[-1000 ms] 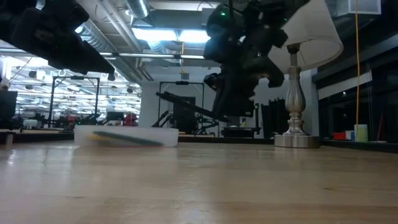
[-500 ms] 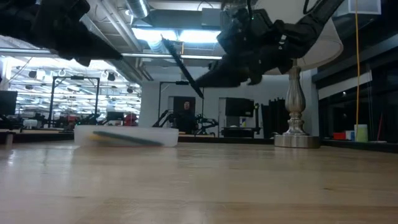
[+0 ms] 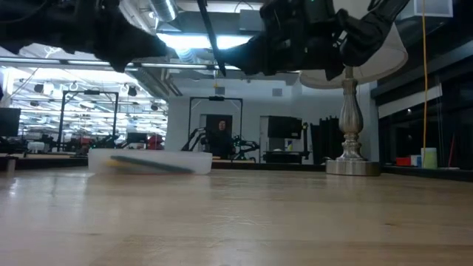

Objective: Pick & place school supplies into a supply box
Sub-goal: Put the black pen into the pink supply box

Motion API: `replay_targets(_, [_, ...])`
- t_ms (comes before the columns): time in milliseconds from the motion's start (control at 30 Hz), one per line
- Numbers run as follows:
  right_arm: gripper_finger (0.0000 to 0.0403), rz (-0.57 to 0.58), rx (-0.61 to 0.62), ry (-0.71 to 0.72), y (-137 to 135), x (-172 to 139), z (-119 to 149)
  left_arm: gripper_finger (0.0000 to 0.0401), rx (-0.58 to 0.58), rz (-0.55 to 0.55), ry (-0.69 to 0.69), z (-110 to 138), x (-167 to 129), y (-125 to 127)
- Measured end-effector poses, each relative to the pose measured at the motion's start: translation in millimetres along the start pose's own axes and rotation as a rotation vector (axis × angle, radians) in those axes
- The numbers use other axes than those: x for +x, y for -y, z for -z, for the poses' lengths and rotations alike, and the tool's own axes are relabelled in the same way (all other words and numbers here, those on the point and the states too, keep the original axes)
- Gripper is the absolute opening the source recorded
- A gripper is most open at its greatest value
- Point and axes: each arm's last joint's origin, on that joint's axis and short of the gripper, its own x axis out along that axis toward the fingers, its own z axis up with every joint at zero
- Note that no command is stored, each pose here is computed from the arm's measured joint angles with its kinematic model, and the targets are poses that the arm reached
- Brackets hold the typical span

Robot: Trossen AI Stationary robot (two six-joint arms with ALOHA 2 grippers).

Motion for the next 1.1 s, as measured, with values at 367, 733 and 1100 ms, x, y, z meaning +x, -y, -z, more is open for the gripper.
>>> replay_targets(367, [0.0025,-0.01,-0.024,0.118,-11.2,5.1,-15.2,0.0155,0.032,0.144,0.137,-13.3,18.6,15.4])
replay_targets(733, [0.0025,0.024,0.008,0.099,-16.5,7.7,-15.8,0.0155,0.134,0.165,0.132,-29.4,55.5,39.2])
replay_targets(1100, [0.0025,0.021,0.013,0.088,-17.0,7.9,-14.6,0.0152,0.145,0.148,0.129,-32.9,65.9,43.2])
